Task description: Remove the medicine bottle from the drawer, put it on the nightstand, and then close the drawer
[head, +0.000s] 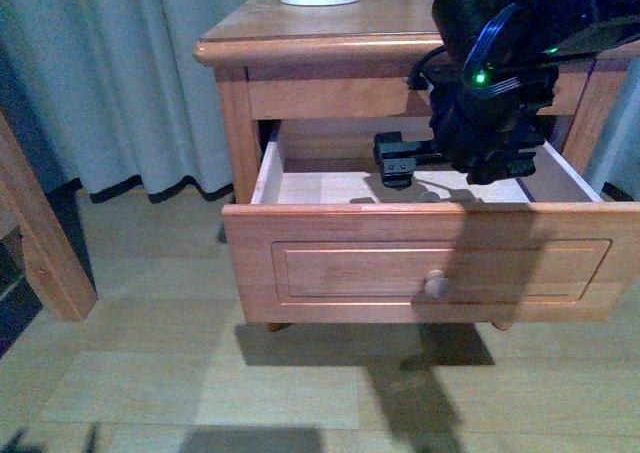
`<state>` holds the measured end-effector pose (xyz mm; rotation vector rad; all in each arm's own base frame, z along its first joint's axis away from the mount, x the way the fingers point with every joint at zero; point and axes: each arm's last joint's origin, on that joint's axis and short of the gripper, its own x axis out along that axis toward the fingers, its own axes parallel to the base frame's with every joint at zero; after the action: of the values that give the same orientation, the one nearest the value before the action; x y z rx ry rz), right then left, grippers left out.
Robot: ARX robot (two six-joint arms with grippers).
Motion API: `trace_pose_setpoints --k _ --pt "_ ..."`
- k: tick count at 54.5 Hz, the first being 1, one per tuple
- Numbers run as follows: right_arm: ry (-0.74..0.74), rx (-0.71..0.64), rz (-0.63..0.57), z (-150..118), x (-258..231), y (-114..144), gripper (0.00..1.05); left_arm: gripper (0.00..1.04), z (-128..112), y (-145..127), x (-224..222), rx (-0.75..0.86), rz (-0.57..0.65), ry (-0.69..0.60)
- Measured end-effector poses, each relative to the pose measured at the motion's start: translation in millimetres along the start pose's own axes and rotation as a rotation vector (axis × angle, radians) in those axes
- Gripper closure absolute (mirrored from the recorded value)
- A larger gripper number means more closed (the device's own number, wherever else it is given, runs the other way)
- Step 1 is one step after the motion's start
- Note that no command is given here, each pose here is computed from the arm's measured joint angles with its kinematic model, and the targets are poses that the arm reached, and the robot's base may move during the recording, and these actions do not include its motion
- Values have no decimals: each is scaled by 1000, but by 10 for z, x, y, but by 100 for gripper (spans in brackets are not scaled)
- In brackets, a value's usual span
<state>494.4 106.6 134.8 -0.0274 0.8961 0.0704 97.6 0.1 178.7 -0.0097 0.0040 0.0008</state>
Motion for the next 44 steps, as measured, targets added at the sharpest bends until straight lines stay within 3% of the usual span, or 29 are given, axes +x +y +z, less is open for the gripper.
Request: trace_pose_setpoints --k 13,36,44 --pt "57 -4 -4 -86 334 72 8 6 0 0 0 0 0 0" --pt "40 -16 12 -152 374 171 71 6 0 0 0 0 0 0" --pt "17 -38 71 -187 236 220 74 6 0 0 0 0 0 0"
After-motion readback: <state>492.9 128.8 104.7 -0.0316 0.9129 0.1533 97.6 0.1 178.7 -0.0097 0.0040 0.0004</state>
